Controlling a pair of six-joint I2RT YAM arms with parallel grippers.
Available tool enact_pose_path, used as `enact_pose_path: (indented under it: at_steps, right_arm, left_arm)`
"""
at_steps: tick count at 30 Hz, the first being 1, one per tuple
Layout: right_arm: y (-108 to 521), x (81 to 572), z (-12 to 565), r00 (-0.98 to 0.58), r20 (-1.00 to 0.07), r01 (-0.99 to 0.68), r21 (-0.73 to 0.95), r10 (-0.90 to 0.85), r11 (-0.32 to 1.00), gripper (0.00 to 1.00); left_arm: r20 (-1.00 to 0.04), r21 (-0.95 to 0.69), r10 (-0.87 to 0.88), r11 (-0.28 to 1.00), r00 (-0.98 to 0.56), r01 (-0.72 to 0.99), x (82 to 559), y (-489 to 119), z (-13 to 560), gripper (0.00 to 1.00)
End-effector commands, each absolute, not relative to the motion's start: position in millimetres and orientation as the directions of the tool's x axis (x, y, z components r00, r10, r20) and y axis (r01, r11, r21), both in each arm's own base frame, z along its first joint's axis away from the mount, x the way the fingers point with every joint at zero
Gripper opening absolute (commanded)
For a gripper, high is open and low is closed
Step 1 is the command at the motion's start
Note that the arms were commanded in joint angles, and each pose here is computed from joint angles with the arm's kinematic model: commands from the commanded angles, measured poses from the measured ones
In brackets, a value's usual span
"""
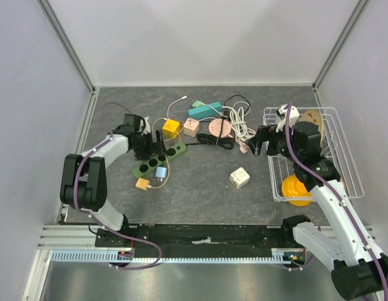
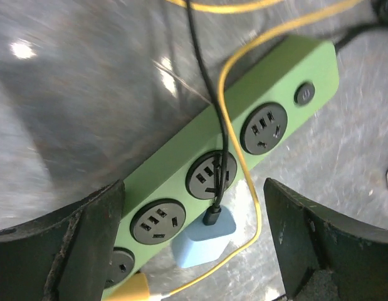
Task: Insert the plug
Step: Adjust the socket at the center of the board, then adjust the plug at the center of the board.
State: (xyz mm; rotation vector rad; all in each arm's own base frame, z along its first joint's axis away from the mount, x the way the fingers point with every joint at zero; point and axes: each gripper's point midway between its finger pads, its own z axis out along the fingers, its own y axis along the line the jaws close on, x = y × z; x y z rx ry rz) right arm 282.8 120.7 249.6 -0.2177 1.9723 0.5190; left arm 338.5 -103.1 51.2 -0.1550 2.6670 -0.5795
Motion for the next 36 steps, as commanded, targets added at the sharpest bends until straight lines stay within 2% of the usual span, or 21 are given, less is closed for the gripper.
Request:
enact_pose_path:
  at_steps: [1, 5, 7, 13, 20, 24, 28, 32, 36]
  right_arm:
    - [127.2, 285.7, 253.1, -0.428, -0.9, -0.401, 0.271, 0.083, 0.875, 0.98]
    - [127.1, 285.2, 253.6, -0.43, -0.898, -0.397, 0.276, 0.088, 0.875, 0.98]
    - [127.6, 285.3, 254.6, -0.429, -0.899, -0.4, 0.277, 0.088, 0.874, 0.98]
    - [126.9, 282.9, 251.0, -0.445, -0.891, -0.391, 0.286, 0.092, 0.875, 0.98]
    - [124.3, 280.6, 235.8, -0.477, -0.874, -0.364, 0.295, 0.095, 0.883, 0.98]
    - [124.3, 280.4, 225.4, -0.505, -0.857, -0.348, 0.311, 0.103, 0.885, 0.98]
    - [125.2, 279.0, 219.0, -0.518, -0.85, -0.349, 0.313, 0.097, 0.883, 0.98]
    - [124.2, 277.4, 217.7, -0.516, -0.852, -0.353, 0.306, 0.089, 0.884, 0.98]
    - [120.7, 274.8, 211.2, -0.516, -0.854, -0.354, 0.282, 0.066, 0.892, 0.98]
  left_arm:
    - [-0.178, -0.531, -0.08, 0.847, -0.981, 0.027, 262.1, -168.6, 47.4, 0.96]
    - [-0.226, -0.547, -0.058, 0.834, -0.973, 0.077, 244.5, -196.8, 67.5, 0.96]
    - [-0.296, -0.535, -0.066, 0.838, -0.953, 0.108, 243.3, -199.1, 86.6, 0.96]
    - [-0.471, -0.346, -0.082, 0.933, -0.878, 0.099, 235.0, -184.1, 109.0, 0.96]
    - [-0.519, -0.277, -0.096, 0.959, -0.849, 0.061, 210.1, -205.7, 110.1, 0.96]
    - [-0.508, -0.192, -0.121, 0.981, -0.853, -0.025, 204.7, -217.8, 92.2, 0.95]
    - [-0.491, -0.146, -0.098, 0.989, -0.866, -0.029, 206.8, -244.0, 81.2, 0.93]
    - [-0.572, -0.075, -0.064, 0.997, -0.818, -0.026, 207.3, -258.5, 85.6, 0.99]
    - [-0.569, -0.033, -0.076, 0.997, -0.819, -0.07, 210.1, -259.3, 79.8, 0.99]
